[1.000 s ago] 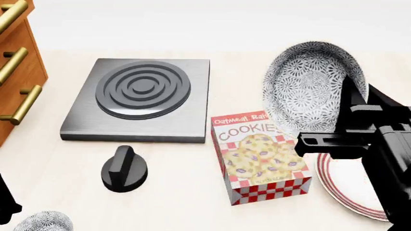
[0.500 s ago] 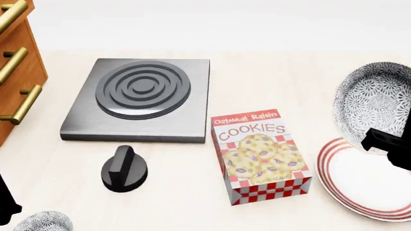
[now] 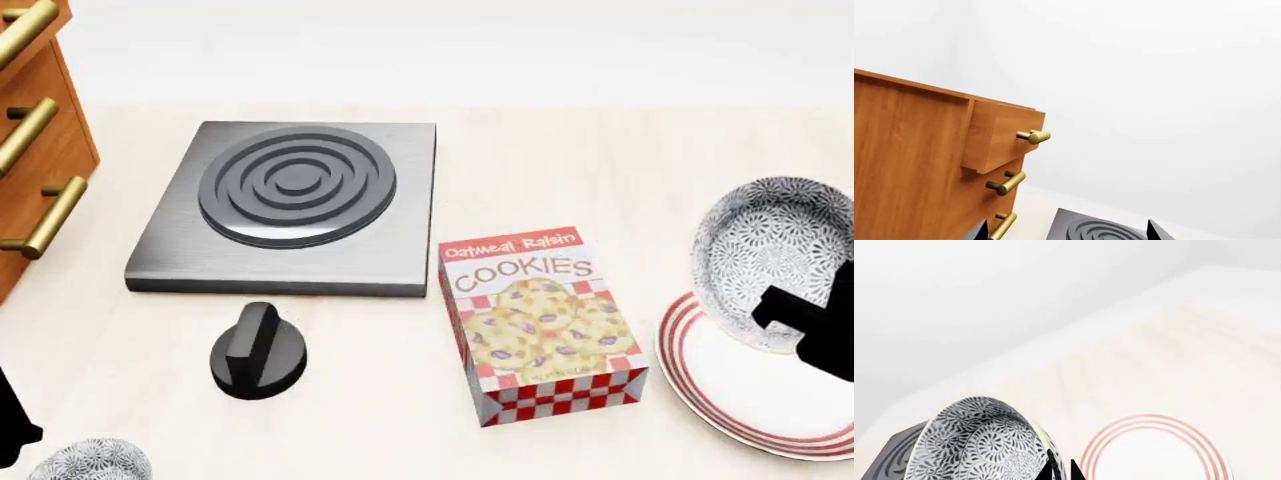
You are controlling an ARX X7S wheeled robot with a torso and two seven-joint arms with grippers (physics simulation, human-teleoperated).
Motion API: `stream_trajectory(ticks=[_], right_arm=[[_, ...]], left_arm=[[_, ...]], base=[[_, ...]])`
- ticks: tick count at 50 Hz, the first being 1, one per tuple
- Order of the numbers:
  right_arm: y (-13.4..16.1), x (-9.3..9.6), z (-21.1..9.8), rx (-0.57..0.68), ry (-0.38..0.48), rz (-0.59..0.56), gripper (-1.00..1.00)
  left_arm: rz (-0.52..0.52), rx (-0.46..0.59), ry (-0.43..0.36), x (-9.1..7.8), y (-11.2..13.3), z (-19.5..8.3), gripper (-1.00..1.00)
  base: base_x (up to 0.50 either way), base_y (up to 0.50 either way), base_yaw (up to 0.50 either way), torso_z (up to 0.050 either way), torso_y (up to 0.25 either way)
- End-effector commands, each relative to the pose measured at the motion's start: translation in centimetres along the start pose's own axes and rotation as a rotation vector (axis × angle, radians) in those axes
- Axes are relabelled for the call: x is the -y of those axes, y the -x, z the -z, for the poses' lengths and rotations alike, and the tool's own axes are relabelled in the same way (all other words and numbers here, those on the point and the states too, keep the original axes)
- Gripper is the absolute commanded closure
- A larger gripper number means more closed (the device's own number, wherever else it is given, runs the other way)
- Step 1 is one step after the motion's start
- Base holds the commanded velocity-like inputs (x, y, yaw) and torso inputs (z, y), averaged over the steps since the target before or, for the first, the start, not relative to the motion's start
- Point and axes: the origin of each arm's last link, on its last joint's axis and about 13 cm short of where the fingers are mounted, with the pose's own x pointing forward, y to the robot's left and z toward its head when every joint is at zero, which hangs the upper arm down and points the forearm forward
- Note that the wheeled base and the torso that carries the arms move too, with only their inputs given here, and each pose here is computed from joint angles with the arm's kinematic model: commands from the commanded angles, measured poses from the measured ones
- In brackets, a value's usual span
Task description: Pick the akita bowl from table center and place it on the plate.
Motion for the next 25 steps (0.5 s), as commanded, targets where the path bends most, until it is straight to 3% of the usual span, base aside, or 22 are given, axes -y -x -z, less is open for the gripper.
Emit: stream_trajectory(ticks=[1,5,6,14,25], right_arm=[[-0.2,0.0,-0.1,-0.01,-0.007,0.0,1.0],[-0.2,0.0,-0.1,-0.01,-0.007,0.0,1.0],[-0.3,0.1,-0.5,-0.021,-0.058,-0.011,1.0],[-1.1,0.7,-1.8,-0.049,-0.149,0.05,1.0],[-2.0,1.0,-2.7,-0.099,-0.207,0.084,1.0]], left_arm=[[0.0,0.001,0.001,0.0,0.0,0.0,-1.0],[0.0,0.001,0.001,0.0,0.0,0.0,-1.0],[-0.003,0.002,0.001,0.0,0.0,0.0,-1.0],[-0.016,-0.009,0.009,0.1,-0.2,0.1,-1.0],[-0.02,0.021,0.001,0.1,-0.2,0.3,-1.0]], base=[[0.0,0.0,0.0,0.0,0.0],[0.0,0.0,0.0,0.0,0.0],[0.0,0.0,0.0,0.0,0.0],[0.0,0.0,0.0,0.0,0.0],[0.0,0.0,0.0,0.0,0.001]])
